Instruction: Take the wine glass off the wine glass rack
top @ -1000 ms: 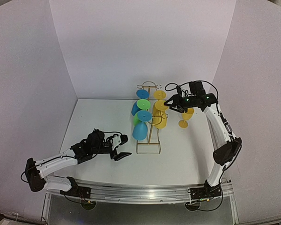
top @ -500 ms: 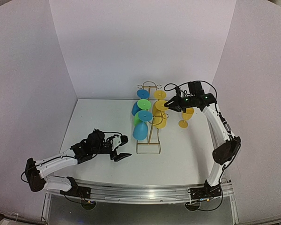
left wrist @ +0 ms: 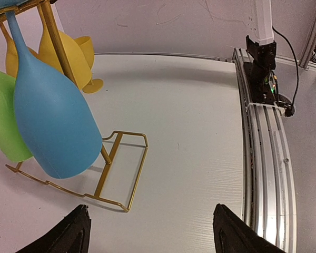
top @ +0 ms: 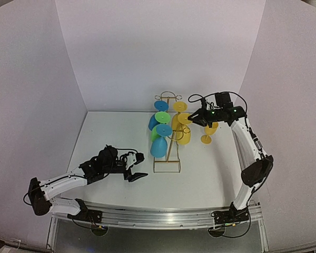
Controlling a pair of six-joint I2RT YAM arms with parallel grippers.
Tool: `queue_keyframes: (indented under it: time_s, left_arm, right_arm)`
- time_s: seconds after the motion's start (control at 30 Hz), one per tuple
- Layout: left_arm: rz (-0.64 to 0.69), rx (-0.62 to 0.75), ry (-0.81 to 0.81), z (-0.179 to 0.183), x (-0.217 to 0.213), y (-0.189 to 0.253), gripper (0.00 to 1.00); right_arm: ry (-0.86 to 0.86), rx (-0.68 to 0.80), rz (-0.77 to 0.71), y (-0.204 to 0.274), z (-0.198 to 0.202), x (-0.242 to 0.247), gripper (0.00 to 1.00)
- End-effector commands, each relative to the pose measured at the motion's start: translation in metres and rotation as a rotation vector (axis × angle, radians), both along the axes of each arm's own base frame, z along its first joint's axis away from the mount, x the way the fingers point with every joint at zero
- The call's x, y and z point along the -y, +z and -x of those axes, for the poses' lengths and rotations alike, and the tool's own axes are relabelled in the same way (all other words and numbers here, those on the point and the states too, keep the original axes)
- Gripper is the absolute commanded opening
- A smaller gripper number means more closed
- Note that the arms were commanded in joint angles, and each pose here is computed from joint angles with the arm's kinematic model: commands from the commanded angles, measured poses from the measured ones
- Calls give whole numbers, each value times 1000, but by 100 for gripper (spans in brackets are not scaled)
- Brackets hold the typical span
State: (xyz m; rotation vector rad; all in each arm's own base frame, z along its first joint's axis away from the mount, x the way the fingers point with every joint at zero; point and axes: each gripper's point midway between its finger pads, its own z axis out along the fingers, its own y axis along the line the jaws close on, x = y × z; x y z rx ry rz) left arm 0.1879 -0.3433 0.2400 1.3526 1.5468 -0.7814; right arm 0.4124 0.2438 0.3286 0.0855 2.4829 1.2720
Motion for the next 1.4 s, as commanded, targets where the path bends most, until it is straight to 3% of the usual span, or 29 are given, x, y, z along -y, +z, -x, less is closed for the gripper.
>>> queue_keyframes:
  time_s: [0.0,0.23,1.0,1.37]
  left_arm:
    - [45,34,-17,0,2,22,79]
    - [49,39,-20,1,2,24,79]
    - [64,45,-44,6,1,27,79]
    - [66,60,-50,6,2,29,79]
  right_arm:
    - [-19,-2,11,4,6,6,18]
    - [-17,-10,-9,9,9,5,0]
    - [-103,-21,-63,32,12,24,0]
    - [-108,-65,-95,16,10,14,0]
